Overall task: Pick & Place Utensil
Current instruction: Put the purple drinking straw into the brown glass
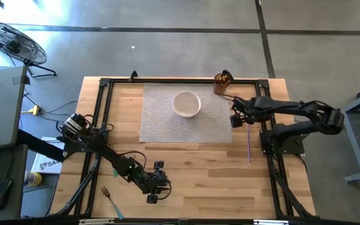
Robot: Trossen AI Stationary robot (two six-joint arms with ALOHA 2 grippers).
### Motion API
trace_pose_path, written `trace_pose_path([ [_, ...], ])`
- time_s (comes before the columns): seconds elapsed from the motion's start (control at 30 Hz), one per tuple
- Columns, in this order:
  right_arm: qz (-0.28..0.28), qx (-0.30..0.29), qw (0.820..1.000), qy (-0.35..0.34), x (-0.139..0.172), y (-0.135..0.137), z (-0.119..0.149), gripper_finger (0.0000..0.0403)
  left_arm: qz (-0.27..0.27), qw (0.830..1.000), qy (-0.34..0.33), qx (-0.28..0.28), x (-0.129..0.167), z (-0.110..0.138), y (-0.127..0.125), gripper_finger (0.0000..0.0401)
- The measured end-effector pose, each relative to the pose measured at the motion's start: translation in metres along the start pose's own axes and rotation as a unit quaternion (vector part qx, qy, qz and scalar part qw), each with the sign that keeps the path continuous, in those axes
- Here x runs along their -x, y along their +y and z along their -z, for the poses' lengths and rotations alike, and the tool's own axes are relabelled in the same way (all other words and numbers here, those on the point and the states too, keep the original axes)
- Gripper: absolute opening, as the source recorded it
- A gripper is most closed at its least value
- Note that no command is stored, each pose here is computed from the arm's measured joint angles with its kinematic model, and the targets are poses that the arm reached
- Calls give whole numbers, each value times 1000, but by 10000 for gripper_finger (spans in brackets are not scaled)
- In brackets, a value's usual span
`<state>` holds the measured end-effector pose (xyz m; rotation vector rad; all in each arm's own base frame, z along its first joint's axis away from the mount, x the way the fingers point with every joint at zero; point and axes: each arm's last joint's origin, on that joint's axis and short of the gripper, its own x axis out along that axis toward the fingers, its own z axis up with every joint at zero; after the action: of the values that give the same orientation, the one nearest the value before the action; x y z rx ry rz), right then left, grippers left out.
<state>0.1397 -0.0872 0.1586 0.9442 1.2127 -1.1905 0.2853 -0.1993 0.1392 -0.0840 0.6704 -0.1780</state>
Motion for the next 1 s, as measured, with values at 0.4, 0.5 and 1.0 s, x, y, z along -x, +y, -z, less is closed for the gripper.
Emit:
trace_pose_path([
  [0.4,-20,-77,995,54,-25,-29,-8,235,1,1000,0,0,0,0,0,136],
  [0.5,-28,-75,996,49,-27,-28,-9,201,1,1000,0,0,0,0,0,136],
  [1.0,-45,-76,995,46,-33,-28,-6,84,1,1000,0,0,0,0,0,136],
])
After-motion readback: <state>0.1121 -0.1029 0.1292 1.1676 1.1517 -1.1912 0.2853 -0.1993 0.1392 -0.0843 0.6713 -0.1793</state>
